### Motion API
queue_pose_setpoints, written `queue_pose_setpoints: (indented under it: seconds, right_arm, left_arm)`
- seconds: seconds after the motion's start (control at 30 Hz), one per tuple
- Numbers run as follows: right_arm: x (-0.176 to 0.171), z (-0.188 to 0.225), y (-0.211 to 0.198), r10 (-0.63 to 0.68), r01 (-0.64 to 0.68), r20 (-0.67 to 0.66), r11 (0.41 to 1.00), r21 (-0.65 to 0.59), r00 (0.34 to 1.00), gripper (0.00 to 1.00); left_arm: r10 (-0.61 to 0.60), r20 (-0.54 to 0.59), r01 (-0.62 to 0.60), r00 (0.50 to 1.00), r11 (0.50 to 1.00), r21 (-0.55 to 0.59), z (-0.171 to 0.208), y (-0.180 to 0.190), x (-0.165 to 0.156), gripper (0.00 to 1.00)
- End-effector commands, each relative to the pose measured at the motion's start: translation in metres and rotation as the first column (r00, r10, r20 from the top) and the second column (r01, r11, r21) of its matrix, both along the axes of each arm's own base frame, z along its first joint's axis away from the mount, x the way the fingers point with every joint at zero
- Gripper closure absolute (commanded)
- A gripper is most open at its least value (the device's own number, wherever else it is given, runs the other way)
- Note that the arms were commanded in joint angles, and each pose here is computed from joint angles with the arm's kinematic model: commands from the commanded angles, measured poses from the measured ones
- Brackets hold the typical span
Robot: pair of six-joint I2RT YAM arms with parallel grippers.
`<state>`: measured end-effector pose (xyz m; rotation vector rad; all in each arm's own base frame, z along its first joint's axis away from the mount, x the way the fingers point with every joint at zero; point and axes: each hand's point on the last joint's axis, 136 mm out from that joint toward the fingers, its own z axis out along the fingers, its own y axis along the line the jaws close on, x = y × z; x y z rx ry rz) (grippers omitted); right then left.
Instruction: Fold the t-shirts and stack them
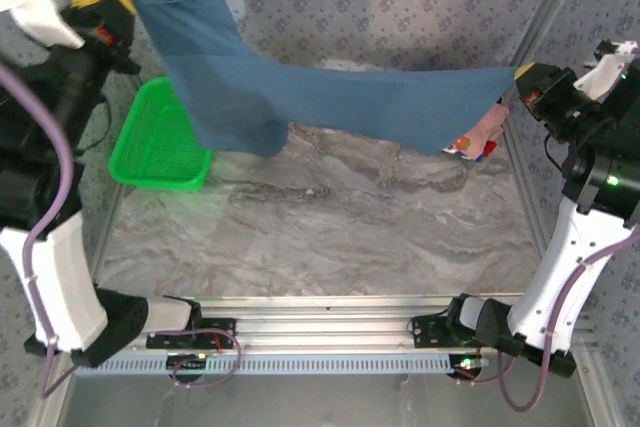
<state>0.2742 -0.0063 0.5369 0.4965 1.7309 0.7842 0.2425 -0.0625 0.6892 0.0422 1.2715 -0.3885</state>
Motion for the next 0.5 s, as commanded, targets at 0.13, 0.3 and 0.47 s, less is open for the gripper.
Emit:
queue_pose_setpoints:
  seconds: [0.13, 0.3, 0.47]
  right_arm:
    - [-0.042, 0.051, 0.032, 0.119, -0.130, 0.090, 0.982, 0.136, 0.989, 1.00]
    - [-0.035, 0.051, 0.020, 0.088, -0.098, 0.078, 0.986, 0.134, 0.993, 1.00]
    - [0.001, 0.004, -0.013, 0.019, -0.014, -0.057, 0.996, 0.094, 0.998, 1.00]
  left_arm:
    - [0.090, 0.059, -0.096, 0.994, 0.991, 0.098, 0.015, 0.017, -0.031, 1.00]
    - [0.120, 0.009, -0.120, 0.993, 0.979, 0.162, 0.001, 0.012, 0.003, 1.00]
    - [0.154, -0.113, -0.122, 0.982, 0.961, 0.248, -0.044, -0.001, 0.077, 1.00]
